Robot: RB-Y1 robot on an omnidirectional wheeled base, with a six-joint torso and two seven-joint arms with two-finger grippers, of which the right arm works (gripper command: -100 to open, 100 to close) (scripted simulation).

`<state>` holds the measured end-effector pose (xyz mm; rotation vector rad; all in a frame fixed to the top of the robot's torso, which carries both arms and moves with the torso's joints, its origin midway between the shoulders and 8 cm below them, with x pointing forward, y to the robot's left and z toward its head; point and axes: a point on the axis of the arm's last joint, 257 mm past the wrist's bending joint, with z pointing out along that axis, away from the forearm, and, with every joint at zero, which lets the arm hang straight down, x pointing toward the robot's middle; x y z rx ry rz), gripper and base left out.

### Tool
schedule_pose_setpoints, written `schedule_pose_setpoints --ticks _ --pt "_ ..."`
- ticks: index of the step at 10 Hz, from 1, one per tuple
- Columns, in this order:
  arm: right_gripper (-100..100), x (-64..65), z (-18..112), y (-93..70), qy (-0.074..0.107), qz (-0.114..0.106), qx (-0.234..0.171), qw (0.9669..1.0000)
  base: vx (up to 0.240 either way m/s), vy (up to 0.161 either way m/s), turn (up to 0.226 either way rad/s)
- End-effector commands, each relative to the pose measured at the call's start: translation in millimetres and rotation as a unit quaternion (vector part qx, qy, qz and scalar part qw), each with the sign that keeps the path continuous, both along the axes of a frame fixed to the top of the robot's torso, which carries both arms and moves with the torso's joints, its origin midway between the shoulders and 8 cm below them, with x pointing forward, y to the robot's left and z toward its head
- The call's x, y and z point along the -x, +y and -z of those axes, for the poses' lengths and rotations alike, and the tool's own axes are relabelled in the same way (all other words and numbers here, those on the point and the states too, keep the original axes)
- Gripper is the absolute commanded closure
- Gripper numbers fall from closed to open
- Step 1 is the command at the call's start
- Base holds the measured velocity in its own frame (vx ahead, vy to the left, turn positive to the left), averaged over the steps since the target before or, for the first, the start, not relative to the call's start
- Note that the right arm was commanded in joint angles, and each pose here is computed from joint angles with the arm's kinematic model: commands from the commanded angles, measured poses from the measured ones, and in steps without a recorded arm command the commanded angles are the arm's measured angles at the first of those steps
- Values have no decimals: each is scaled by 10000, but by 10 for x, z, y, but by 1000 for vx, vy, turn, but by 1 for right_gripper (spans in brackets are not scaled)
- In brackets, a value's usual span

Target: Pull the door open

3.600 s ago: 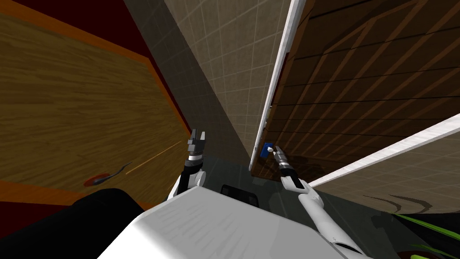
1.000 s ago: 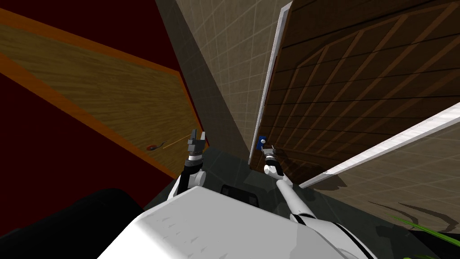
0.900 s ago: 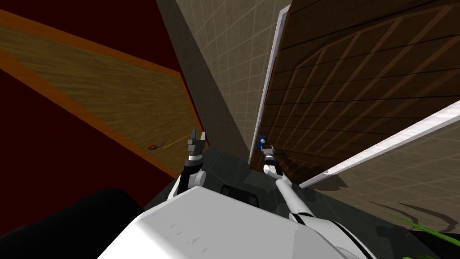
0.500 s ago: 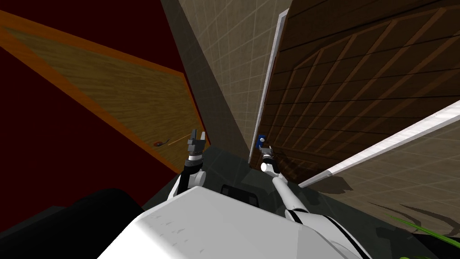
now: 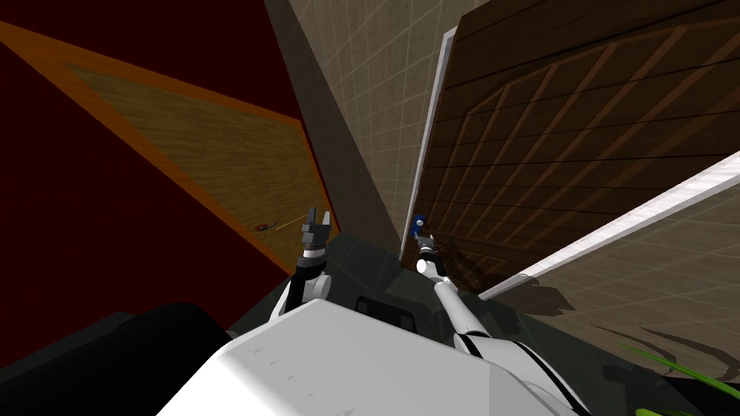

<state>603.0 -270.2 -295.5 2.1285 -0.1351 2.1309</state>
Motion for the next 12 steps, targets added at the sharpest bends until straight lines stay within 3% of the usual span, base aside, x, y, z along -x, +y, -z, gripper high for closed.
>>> schedule_pose_setpoints --ticks 1,3,4,5,6,8,9,11,12 --pt "-100 0 0 0 0 0 0 10000 -24 -16 7" --pt "-100 57 34 -371 8 165 -36 9999 122 53 151" --pt "-100 75 39 -478 9 212 -38 9998 197 71 146" --pt "-100 75 39 -478 9 212 -38 9998 120 45 8" --pt "-100 118 45 -708 9 313 -40 9995 114 29 111" --pt "-100 165 44 -940 5 414 -40 9991 108 24 125" --pt "-100 189 40 -1051 2 462 -40 9989 99 16 90" --pt "-100 189 40 -1051 2 462 -40 9989 39 8 9" --pt "-100 236 29 -1251 -5 549 -38 9985 66 -5 112"
